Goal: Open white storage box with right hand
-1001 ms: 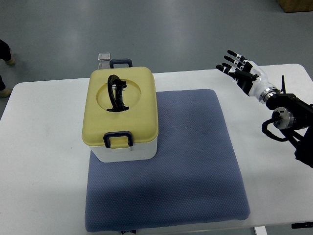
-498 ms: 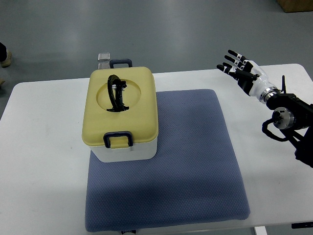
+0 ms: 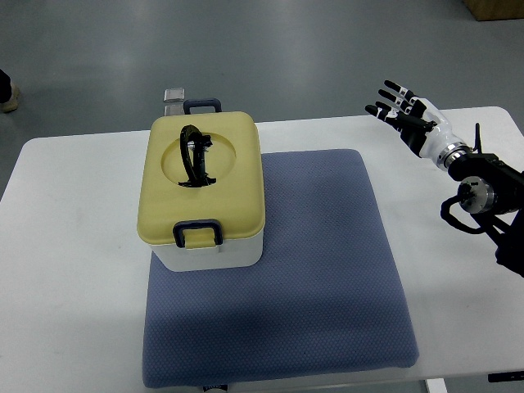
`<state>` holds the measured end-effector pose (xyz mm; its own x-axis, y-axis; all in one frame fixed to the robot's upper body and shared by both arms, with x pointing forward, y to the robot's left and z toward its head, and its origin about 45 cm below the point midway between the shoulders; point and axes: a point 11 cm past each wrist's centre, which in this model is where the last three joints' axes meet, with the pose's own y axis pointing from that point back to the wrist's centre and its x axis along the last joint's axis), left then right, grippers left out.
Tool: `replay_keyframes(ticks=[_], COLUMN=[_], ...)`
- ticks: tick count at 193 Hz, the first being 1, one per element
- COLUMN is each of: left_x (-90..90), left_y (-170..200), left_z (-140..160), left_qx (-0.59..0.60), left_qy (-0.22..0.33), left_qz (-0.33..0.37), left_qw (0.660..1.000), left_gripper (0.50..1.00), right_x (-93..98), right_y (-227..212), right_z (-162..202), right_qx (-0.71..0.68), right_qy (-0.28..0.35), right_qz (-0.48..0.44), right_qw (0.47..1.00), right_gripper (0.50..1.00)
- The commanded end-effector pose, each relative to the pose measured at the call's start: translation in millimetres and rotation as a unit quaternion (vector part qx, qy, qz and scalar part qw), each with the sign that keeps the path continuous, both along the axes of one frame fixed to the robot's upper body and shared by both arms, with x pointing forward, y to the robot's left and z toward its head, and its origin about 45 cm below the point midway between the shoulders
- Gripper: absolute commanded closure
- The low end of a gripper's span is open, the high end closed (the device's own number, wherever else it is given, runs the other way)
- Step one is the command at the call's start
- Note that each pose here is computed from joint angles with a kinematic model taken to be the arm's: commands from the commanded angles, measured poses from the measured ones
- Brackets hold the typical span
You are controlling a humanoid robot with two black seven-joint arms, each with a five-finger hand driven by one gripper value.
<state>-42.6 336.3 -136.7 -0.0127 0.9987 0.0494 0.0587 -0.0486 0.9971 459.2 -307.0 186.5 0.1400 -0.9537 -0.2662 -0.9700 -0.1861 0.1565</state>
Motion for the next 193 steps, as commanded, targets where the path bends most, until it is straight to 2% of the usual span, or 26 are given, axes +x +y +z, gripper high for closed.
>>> replay_keyframes(ticks=[1, 63, 116, 147, 193], left_x=[0.0, 0.0, 0.0, 0.0, 0.0], left_y=[0.0, 0.0, 0.0, 0.0, 0.0], left_z=[0.0, 0.0, 0.0, 0.0, 0.0], left_qx=[0.000, 0.000, 0.000, 0.000, 0.000], left_qy=[0.000, 0.000, 0.000, 0.000, 0.000], left_qz=[0.000, 0.000, 0.000, 0.000, 0.000], left_qw=[1.000, 1.000, 1.000, 1.000, 1.000], left_gripper=[0.500, 0.500, 0.500, 0.500, 0.500], right_x=[0.0, 0.9, 12.8, 26.0, 42.5], right_y=[-1.0, -5.0, -0.6, 1.7, 18.9], right_z=[-0.2, 1.9, 25.1, 63.4, 151.6], right_qx=[-0.001, -0.001, -0.012, -0.066, -0.234], right_qy=[0.000, -0.002, -0.025, -0.069, -0.173], right_qz=[-0.001, -0.009, 0.004, 0.040, 0.139], right_qw=[1.000, 1.000, 1.000, 0.995, 0.946], right_gripper=[0.574, 0.576, 0.576, 0.576, 0.576])
